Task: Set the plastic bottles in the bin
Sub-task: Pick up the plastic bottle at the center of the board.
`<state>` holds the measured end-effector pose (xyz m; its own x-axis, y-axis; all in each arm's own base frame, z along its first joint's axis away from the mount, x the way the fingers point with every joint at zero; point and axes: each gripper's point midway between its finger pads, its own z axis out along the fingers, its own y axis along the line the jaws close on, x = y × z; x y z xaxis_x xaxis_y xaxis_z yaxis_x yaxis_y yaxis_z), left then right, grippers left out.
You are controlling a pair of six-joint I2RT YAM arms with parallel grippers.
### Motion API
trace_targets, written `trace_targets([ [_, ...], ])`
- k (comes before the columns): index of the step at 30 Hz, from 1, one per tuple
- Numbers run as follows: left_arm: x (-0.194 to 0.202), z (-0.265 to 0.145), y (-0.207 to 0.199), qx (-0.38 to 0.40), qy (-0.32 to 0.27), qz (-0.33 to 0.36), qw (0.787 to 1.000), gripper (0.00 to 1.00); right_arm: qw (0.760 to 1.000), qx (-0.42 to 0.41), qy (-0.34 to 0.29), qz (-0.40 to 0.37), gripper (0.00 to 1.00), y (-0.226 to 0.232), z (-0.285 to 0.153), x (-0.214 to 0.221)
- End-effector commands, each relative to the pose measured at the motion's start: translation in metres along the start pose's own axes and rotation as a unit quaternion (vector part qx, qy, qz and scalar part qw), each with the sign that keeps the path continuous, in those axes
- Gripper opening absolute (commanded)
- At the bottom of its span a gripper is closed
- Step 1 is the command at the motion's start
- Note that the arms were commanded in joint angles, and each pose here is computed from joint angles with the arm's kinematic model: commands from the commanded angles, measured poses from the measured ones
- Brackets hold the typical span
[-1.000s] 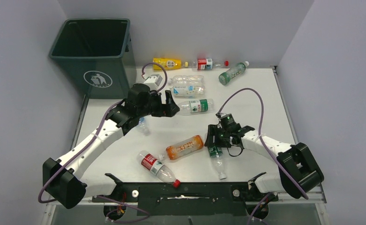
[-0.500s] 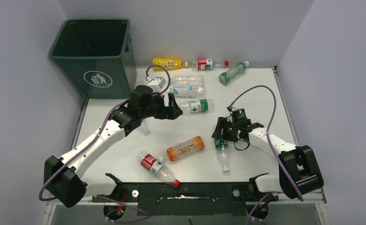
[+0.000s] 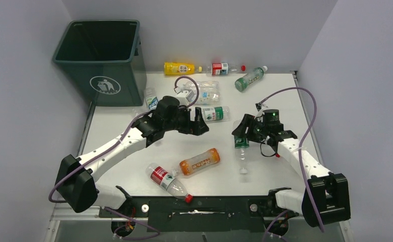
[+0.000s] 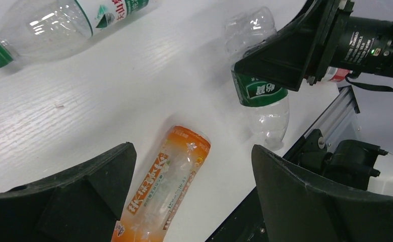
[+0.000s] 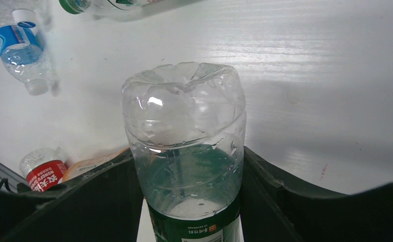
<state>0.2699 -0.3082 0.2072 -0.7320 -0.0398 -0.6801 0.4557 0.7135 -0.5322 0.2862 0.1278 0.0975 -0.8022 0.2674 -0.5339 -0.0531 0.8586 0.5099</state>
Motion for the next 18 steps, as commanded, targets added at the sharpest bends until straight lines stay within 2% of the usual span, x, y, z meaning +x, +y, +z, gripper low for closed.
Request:
trace_targets([
  [1, -0.013, 0.007, -0.027, 0.039, -0.026, 0.011, 0.999, 0.86, 0.996, -0.069, -0.048, -0.018, 0.46, 0.031, -0.015, -0.033],
  [18, 0.020, 0.040, -0.064, 0.080, 0.009, 0.013, 0.997, 0.86, 0.977, -0.190, -0.100, 0.015, 0.46, 0.064, -0.038, -0.065],
])
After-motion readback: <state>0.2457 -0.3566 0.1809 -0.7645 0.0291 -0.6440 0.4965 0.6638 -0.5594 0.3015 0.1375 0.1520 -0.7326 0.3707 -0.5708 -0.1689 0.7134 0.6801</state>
